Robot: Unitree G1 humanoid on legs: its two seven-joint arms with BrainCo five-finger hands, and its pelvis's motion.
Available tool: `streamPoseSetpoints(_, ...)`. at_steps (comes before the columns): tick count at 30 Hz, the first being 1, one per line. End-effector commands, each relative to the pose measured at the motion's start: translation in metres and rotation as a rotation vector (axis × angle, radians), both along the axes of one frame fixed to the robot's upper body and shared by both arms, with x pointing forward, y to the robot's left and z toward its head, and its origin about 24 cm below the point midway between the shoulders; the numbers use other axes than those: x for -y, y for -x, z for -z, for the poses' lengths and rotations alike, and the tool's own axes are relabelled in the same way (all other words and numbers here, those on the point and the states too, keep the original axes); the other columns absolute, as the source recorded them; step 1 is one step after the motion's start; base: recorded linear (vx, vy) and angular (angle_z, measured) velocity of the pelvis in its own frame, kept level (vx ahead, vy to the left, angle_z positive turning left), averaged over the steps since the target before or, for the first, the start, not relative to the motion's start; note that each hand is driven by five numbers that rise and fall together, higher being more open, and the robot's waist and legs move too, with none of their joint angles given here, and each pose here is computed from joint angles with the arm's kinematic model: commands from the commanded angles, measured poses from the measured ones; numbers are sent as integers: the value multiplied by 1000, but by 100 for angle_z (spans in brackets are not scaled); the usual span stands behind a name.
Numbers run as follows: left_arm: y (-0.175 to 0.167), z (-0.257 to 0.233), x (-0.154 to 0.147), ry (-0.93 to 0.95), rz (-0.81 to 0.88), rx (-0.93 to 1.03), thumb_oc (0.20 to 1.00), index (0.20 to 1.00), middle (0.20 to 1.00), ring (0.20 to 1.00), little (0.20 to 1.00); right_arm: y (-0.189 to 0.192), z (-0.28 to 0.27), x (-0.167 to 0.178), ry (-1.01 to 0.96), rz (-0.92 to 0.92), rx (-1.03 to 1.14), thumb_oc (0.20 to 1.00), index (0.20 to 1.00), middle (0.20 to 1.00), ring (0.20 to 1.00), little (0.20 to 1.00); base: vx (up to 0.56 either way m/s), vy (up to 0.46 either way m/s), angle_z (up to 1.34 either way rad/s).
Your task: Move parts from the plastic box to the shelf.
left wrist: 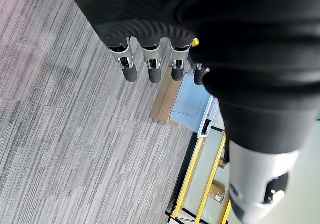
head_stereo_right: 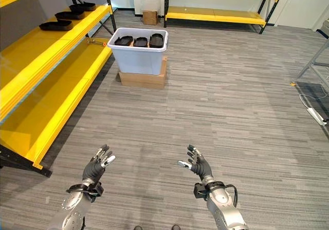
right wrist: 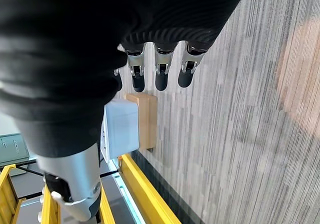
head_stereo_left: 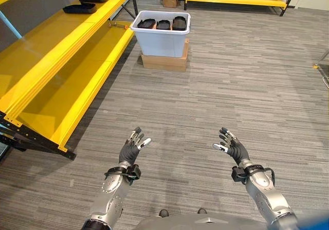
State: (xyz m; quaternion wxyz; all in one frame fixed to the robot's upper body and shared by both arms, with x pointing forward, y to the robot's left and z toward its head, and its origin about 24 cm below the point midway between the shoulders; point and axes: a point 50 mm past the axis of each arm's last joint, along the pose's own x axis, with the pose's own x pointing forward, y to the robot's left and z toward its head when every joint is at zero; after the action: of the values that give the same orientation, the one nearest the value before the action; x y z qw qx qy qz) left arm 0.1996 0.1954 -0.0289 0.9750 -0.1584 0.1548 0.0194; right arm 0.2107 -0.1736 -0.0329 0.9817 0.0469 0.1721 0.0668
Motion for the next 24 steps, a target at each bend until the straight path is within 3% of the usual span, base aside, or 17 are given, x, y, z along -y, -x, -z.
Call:
streamPoseSetpoints(1, -13, -16, -7, -41, 4, 112, 1000, 1000, 1000, 1000, 1000, -11, -14, 1, -18, -6, 96, 1000, 1000, 1000, 1000, 1000, 0, 0, 0)
streamPoseSetpoints(24, -27, -28, -1, -49, 20, 163, 1000, 1000, 1000, 1000, 1000, -18, -21, -1, -21, -7, 124, 1000, 1000, 1000, 1000, 1000, 4, -11, 1)
